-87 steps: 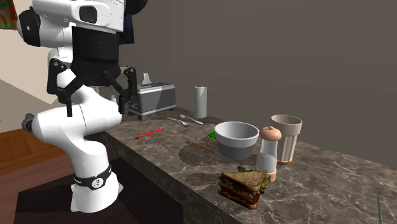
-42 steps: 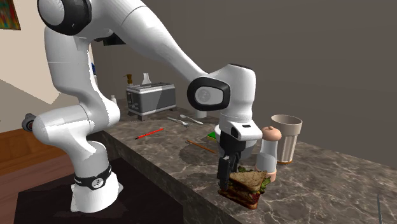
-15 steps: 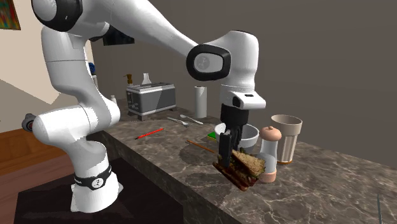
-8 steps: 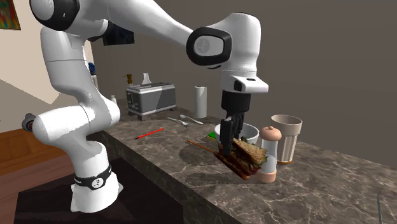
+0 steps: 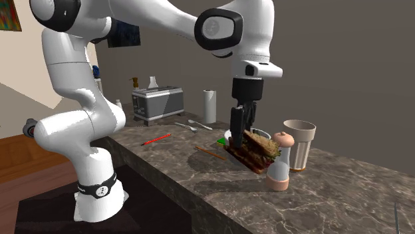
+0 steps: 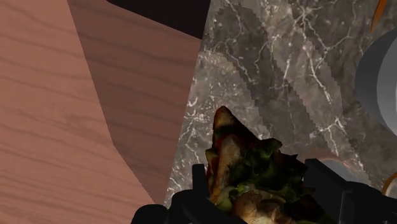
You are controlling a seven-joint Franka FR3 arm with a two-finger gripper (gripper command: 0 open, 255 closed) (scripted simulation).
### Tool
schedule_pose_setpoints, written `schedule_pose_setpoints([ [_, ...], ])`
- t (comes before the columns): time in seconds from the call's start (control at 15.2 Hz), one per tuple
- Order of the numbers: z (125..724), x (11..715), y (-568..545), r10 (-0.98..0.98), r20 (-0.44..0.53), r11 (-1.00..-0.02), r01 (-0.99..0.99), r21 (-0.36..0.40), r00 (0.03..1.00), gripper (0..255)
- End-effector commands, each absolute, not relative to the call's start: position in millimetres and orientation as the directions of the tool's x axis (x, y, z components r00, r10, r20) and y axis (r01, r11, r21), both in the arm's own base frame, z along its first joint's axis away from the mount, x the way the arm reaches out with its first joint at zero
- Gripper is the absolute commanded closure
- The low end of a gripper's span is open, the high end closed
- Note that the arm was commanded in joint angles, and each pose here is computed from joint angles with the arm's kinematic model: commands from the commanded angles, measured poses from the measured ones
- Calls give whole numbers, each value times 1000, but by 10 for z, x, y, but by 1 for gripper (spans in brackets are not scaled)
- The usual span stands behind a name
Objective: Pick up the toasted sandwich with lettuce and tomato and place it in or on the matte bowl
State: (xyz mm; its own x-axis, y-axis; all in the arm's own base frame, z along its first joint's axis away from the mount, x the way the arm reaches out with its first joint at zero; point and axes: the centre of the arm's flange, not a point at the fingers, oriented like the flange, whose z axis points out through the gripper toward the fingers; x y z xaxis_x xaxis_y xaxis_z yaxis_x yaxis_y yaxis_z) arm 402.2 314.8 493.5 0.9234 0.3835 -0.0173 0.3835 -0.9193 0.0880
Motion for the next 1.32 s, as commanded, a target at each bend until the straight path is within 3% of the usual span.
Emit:
schedule_pose_setpoints([
  [0.0, 5048, 4026, 3146, 384, -17, -919, 384, 88, 923, 255],
  [1.25, 5236, 2447, 4738, 384, -17, -919, 384, 88, 923, 255],
])
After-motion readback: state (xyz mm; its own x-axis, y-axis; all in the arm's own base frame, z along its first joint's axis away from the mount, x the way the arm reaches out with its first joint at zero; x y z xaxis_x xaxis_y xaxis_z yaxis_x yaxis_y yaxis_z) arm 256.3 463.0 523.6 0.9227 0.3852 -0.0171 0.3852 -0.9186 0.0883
